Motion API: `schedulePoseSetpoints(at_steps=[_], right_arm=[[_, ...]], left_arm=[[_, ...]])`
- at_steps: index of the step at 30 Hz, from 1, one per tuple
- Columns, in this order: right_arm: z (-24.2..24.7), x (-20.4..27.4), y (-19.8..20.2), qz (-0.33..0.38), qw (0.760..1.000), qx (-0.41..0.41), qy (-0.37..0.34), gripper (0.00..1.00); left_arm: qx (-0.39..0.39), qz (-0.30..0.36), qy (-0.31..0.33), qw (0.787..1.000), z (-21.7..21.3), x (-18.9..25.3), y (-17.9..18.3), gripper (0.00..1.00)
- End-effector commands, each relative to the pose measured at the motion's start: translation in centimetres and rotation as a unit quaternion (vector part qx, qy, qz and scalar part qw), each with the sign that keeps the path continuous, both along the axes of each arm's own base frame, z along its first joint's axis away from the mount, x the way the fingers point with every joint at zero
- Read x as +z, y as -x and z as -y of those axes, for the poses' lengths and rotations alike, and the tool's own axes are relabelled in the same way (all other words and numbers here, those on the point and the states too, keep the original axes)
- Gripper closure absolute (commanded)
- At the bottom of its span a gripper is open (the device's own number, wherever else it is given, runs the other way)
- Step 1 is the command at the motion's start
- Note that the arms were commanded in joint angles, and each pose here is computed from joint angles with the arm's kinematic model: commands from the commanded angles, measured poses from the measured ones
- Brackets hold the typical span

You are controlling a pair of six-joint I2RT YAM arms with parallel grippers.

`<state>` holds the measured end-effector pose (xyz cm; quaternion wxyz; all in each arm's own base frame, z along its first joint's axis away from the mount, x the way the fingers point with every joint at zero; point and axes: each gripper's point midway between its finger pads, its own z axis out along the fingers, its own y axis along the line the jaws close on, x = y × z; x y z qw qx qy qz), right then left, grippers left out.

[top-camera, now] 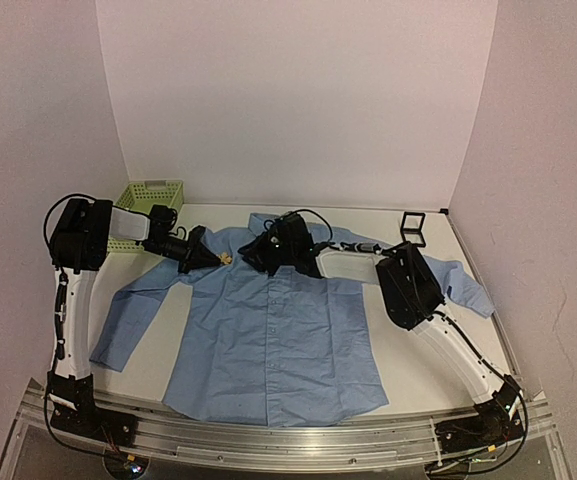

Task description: Pin the brooch onto the clothing

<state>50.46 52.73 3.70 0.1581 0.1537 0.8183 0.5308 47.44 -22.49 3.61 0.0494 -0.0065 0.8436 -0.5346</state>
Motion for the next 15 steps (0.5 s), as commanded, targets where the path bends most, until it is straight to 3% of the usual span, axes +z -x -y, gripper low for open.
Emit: schedulePoseSetpoints(at_steps=[1,15], right_arm=[[0.2,-1.1,-1.0,-0.01,1.0,-0.026,-0.007,0.77],[1.9,-2.9,-1.8,-0.041,0.997,-0.058,-0.006,0.89]], left_arm=[[-0.006,0.023,0.01,1.0,-0.1,1.2,-0.2,1.0],[-0.007,0.034,0.001,0.999,-0.5,0.7,-0.5,1.0]])
